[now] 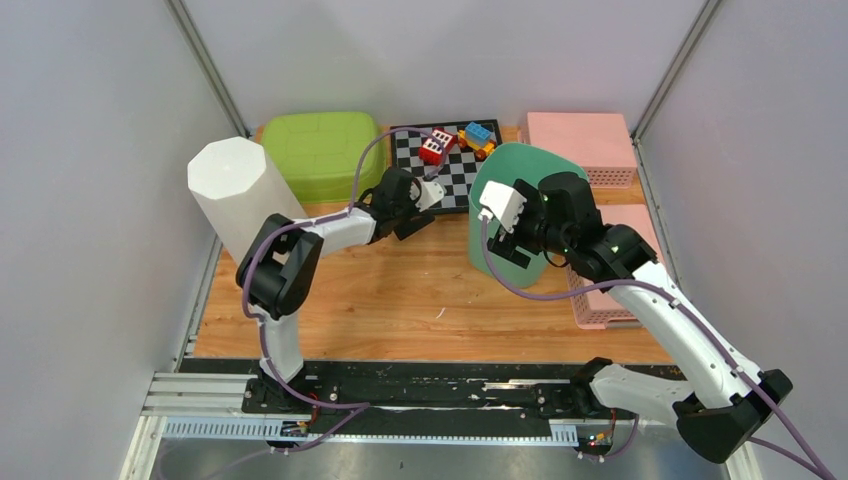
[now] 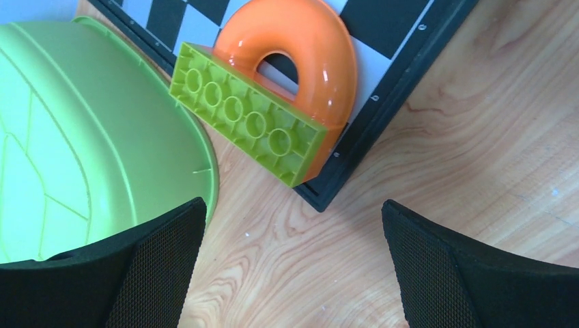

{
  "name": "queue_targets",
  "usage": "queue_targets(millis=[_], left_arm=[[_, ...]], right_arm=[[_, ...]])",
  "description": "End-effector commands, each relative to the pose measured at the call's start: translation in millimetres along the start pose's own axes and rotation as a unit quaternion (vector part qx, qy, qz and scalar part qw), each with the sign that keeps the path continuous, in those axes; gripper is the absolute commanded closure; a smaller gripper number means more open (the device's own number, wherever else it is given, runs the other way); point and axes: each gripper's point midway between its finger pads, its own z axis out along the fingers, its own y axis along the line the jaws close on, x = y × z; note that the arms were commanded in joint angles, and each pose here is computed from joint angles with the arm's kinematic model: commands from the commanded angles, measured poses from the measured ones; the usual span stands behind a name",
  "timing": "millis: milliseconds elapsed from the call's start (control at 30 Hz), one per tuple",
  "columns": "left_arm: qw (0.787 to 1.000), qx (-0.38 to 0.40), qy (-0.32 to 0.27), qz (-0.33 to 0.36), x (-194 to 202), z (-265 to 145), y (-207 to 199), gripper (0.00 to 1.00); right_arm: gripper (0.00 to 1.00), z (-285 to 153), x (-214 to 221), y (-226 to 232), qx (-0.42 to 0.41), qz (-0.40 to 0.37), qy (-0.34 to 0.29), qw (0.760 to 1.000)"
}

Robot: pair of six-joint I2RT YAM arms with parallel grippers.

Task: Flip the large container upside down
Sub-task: Move the distractor to the center of the board.

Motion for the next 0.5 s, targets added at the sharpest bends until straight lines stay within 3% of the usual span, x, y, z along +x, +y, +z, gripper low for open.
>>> queue_targets(millis=[0, 467], left_arm=[[0.999, -0.051, 0.007, 0.006, -2, 7, 20, 0.00], [0.986, -0.152, 0.066, 0.009, 18, 18, 48, 0.00]], right_arm=[[0.15, -7, 4, -4, 0.010, 0.011, 0.000, 1.000], [0.15, -7, 2, -3, 0.007, 0.014, -0.006, 1.000]])
